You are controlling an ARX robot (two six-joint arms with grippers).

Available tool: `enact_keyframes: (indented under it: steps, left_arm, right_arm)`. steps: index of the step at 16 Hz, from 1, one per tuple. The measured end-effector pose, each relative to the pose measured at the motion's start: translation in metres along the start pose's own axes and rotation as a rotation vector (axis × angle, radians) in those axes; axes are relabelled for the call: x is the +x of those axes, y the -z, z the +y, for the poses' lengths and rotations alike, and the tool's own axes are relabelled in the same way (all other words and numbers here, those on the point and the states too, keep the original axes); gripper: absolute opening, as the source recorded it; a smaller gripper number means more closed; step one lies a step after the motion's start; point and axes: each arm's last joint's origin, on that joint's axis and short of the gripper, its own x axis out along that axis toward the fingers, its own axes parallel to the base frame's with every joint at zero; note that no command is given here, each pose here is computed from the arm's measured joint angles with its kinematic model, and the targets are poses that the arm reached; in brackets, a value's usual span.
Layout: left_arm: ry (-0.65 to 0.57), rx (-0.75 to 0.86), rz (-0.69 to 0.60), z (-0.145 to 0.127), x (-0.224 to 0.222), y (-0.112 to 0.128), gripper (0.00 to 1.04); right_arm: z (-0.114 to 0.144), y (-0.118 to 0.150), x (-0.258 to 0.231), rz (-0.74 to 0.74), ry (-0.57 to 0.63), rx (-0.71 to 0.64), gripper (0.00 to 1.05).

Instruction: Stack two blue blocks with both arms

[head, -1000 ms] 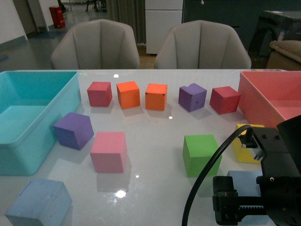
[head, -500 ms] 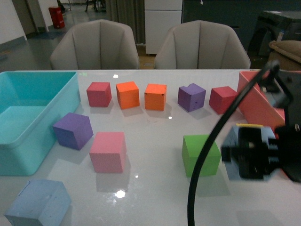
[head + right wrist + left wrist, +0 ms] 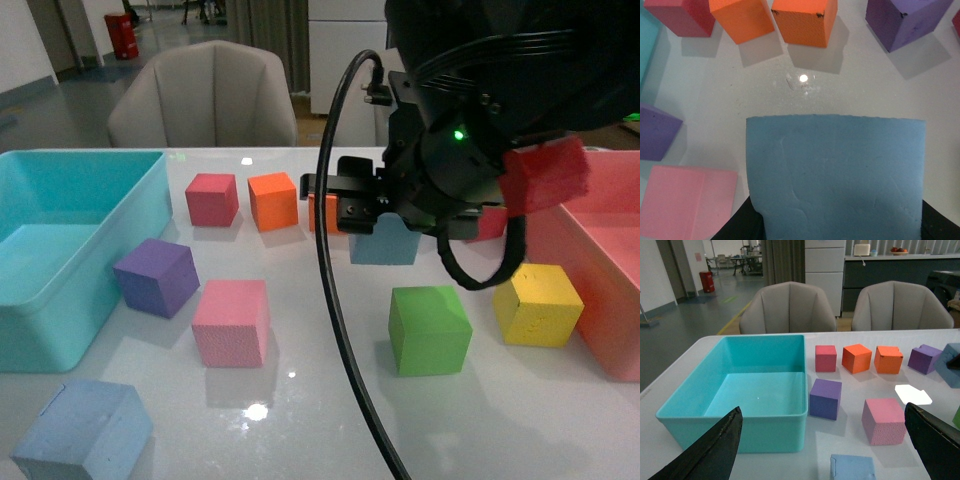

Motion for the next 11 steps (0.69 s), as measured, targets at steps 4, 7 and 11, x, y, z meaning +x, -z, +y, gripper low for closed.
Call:
enact_keyframes:
  steps: [4,7,11]
  left_arm:
    - [0.0,0.0,0.0,0.0,0.0,0.0,0.98]
    - [0.0,0.0,0.0,0.0,0.0,0.0,0.98]
    - [0.0,0.0,0.0,0.0,0.0,0.0,0.98]
  right_arm:
    - [0.026,-0.012,0.037,0.035,-0.018,-0.021,0.48]
    - [0.033,-0.008,0.06,0.075,-0.015,-0.005,0.48]
    - [0.029,-0.003,0.076,0.113,0.005,0.043,0.48]
